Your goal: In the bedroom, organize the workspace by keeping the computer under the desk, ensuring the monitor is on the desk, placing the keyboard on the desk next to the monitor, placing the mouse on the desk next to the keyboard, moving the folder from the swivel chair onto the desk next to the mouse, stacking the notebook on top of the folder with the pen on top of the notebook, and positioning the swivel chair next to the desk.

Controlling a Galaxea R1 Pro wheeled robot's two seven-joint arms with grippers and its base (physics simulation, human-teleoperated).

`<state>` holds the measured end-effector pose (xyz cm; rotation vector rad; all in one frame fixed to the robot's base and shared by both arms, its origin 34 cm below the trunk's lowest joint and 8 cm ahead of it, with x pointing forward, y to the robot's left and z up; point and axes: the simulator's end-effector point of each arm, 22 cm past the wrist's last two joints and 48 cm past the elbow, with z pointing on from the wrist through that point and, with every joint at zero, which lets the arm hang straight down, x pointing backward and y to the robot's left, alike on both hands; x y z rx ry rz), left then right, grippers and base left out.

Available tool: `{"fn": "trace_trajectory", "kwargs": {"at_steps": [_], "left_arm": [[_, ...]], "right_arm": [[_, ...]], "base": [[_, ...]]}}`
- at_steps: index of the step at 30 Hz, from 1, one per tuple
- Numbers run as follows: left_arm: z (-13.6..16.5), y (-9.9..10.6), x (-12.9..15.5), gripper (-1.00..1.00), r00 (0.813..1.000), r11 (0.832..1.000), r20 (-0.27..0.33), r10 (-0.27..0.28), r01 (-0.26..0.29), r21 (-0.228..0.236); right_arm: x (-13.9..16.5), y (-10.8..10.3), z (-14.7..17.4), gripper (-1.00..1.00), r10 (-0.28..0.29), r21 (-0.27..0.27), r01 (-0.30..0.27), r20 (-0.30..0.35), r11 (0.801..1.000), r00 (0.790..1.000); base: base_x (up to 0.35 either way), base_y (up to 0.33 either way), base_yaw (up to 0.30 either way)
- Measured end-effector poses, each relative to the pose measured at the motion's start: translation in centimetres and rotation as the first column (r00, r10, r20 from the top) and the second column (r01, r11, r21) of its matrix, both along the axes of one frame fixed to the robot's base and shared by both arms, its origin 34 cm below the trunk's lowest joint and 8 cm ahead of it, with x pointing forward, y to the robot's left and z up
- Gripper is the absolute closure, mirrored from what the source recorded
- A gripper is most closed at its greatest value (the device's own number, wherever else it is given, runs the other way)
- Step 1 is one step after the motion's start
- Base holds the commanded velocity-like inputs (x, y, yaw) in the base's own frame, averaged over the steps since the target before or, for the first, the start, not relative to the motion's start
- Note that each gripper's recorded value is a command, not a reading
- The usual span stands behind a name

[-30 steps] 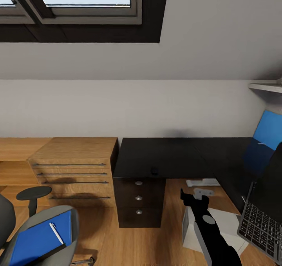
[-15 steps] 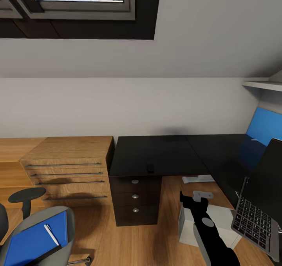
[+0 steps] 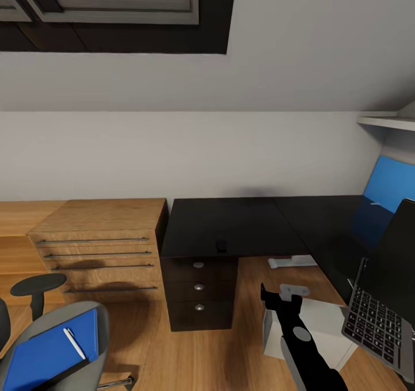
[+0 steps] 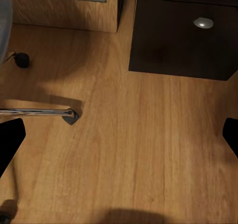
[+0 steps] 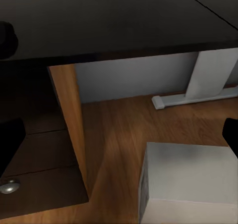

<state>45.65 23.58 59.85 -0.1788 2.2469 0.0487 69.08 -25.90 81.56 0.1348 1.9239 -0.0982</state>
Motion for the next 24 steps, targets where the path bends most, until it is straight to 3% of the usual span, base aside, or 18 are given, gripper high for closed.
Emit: {"fn": "trace_trajectory", "kwargs": {"at_steps": [5,14,24], "left_arm": [[-0.4,0.0,0.5,-1.00,1.000,1.000,0.018,-0.006,0.006,-0.002],[-2.2,0.4,0.3,-1.00,1.000,1.000,-0.012,0.029,-0.029,-0.011],[-2.4,0.1,3.2,-1.00,0.999,0.999,-0.017,0.031,-0.032,-0.030]], "right_arm": [[0.0,0.1,-0.9,-1.00,0.002,0.000,-0.002,-0.002,1.000,1.000],[-1.3,0.5,-5.3,-1.00,-0.002,0.022,0.002,-0.027,1.000,1.000],[-2.3,2.7,-8.9,-1.00,-0.033,0.144,0.042,-0.064,0.989,0.997]], "base": [[0.000,0.000,0.000],[0.000,0.000,0.000],[0.000,0.000,0.000]]}}
